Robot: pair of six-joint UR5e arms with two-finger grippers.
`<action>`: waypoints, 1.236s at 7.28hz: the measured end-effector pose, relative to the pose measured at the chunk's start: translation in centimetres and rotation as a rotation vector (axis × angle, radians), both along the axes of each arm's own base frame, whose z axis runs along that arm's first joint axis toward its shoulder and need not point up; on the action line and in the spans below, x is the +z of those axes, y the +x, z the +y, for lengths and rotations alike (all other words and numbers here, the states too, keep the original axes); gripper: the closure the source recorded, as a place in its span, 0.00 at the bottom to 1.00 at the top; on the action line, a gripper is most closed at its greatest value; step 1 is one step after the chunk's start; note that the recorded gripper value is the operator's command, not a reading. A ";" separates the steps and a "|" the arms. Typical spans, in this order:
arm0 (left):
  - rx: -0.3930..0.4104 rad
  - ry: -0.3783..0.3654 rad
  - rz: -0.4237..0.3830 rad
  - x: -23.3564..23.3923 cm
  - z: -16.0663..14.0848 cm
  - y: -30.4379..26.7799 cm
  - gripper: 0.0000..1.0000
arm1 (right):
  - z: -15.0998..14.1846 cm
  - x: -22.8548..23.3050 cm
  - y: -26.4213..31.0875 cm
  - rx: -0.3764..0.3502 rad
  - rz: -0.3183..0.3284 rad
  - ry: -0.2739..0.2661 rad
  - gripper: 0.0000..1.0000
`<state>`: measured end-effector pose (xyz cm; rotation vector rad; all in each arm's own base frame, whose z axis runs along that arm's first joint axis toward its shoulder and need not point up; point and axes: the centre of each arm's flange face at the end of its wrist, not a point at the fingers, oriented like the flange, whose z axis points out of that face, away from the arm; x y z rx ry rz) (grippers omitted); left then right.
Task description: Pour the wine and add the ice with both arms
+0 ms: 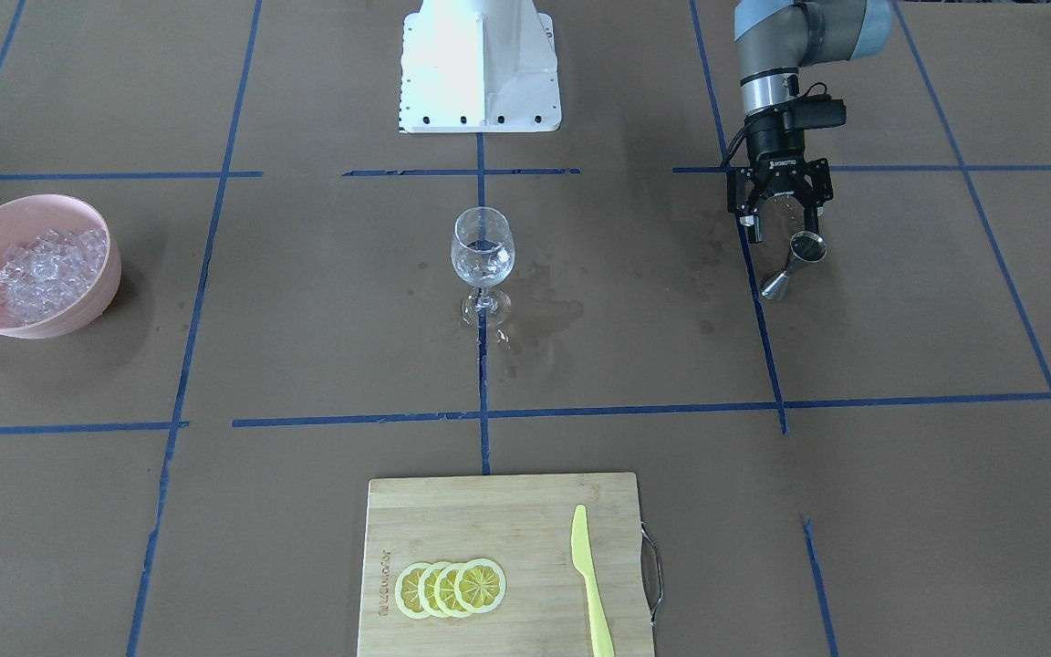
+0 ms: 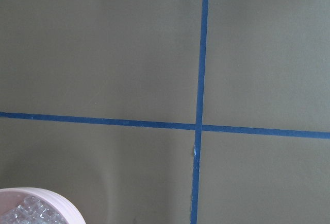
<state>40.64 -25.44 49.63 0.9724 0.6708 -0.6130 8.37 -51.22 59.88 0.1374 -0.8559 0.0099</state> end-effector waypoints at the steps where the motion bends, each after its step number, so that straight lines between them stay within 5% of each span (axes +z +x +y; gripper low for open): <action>1: -0.020 0.024 -0.015 0.5 -0.2 0.2 0.08 | 0.0 -0.1 -0.1 0.009 -0.003 -0.009 0.00; 9: -0.083 0.066 -0.058 2.2 -2.1 2.8 0.15 | -0.2 -0.5 -0.7 0.015 -0.008 -0.020 0.00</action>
